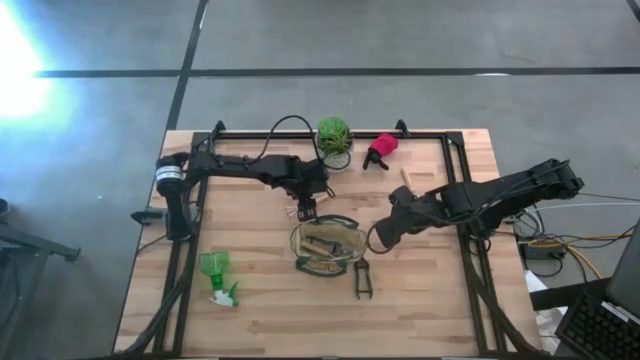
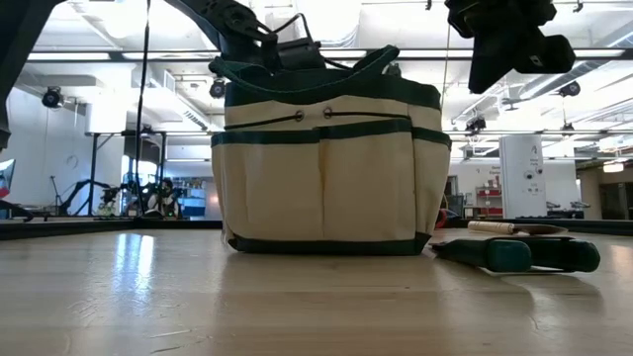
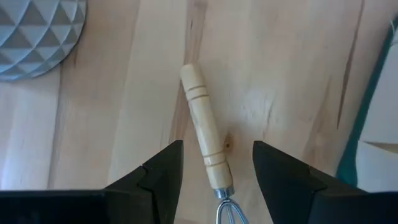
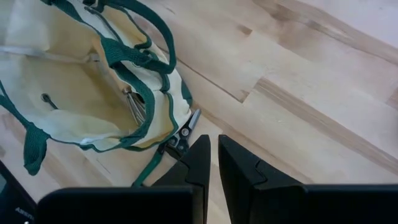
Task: Pick & Place Garden tools in Gardening bag
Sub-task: Put the brown hand rake into the white gardening bag
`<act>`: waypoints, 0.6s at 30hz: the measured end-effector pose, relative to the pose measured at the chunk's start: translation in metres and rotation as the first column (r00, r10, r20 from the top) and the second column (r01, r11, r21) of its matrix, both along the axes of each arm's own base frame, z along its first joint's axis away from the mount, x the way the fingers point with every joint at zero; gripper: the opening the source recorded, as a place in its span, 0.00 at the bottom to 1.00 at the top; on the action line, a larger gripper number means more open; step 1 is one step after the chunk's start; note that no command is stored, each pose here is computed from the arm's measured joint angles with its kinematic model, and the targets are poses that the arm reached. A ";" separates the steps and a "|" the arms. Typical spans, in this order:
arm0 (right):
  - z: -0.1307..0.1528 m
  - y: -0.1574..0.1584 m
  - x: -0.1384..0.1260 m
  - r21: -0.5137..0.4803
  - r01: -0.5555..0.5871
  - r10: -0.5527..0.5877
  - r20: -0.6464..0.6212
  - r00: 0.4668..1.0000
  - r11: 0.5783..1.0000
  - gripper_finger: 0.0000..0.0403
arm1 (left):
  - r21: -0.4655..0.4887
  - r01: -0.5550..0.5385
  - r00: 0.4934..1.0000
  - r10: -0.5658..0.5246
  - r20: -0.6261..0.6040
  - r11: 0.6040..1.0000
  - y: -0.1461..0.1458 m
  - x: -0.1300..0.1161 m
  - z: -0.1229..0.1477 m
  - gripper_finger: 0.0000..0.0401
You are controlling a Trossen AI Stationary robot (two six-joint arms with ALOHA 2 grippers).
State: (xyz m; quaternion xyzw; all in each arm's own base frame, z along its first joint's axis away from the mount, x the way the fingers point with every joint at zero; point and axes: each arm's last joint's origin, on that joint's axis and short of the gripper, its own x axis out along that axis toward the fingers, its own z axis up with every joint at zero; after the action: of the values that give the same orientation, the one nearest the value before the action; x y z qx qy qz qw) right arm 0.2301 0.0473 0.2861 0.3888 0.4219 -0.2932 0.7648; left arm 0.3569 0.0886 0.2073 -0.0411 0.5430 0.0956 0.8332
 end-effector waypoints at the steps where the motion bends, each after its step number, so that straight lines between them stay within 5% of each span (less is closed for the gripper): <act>1: 0.000 0.000 0.000 0.000 0.000 0.000 0.000 1.000 1.000 0.07 | -0.001 -0.010 1.000 0.010 -0.004 1.000 0.000 -0.001 -0.001 0.49; 18: 0.000 0.000 0.000 -0.010 -0.025 0.025 -0.002 1.000 1.000 0.07 | -0.030 -0.042 0.999 0.041 -0.032 0.999 -0.002 -0.011 -0.027 0.49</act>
State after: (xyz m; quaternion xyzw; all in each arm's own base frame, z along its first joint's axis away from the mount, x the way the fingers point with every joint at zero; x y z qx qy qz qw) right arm 0.2302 0.0473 0.2862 0.3795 0.4261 -0.2862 0.7697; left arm 0.3458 0.0868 0.1808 -0.0638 0.5565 0.1053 0.8216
